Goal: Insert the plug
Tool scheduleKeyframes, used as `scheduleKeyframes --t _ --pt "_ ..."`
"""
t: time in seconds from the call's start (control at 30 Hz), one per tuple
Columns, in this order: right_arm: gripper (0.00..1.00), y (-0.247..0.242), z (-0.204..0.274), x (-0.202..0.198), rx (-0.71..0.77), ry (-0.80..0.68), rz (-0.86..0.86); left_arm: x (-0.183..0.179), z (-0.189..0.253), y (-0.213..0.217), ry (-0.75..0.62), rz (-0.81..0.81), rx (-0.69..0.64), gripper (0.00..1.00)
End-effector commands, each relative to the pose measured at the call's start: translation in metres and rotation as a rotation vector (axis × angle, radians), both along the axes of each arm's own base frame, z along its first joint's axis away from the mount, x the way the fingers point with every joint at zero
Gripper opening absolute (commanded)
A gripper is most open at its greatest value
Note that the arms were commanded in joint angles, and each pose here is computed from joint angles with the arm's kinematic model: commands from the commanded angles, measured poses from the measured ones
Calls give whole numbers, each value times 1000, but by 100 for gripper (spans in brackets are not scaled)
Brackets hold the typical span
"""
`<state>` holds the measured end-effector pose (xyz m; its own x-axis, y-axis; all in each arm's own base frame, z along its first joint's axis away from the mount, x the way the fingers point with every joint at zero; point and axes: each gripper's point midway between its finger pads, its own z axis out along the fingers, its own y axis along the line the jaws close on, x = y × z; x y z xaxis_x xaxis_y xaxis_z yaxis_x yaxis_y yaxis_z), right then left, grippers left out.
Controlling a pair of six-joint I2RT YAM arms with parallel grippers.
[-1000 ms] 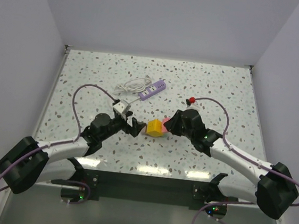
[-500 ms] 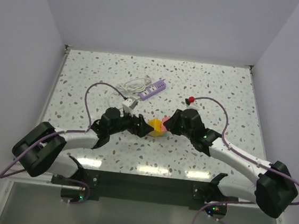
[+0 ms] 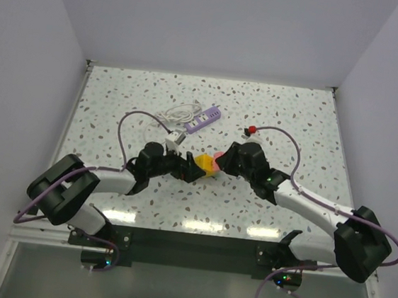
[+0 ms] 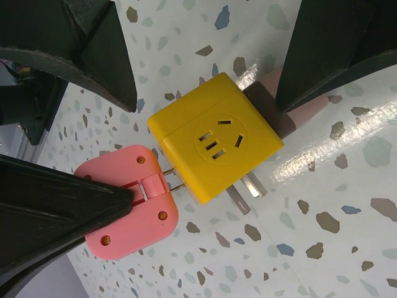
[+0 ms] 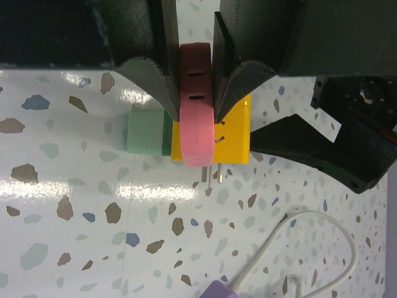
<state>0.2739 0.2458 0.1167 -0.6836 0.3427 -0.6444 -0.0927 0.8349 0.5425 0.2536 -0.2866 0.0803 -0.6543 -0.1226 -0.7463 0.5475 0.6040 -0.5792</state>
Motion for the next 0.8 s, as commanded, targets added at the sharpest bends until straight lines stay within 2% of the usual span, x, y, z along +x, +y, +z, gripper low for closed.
scheduleKeyframes --t 0.0,0.3,0.6,0.77 --pt "0 -11 -24 -2 -103 38 -2 5 23 -15 -25 -37 -84 100" --pt "0 -18 -23 -1 -135 17 -13 11 33 -19 -2 -15 -127 100" --pt "0 -24 -26 -2 -148 -6 -22 14 45 -20 11 2 -147 93" --pt "0 -19 -20 1 -142 -38 -10 16 33 -19 46 18 -109 87"
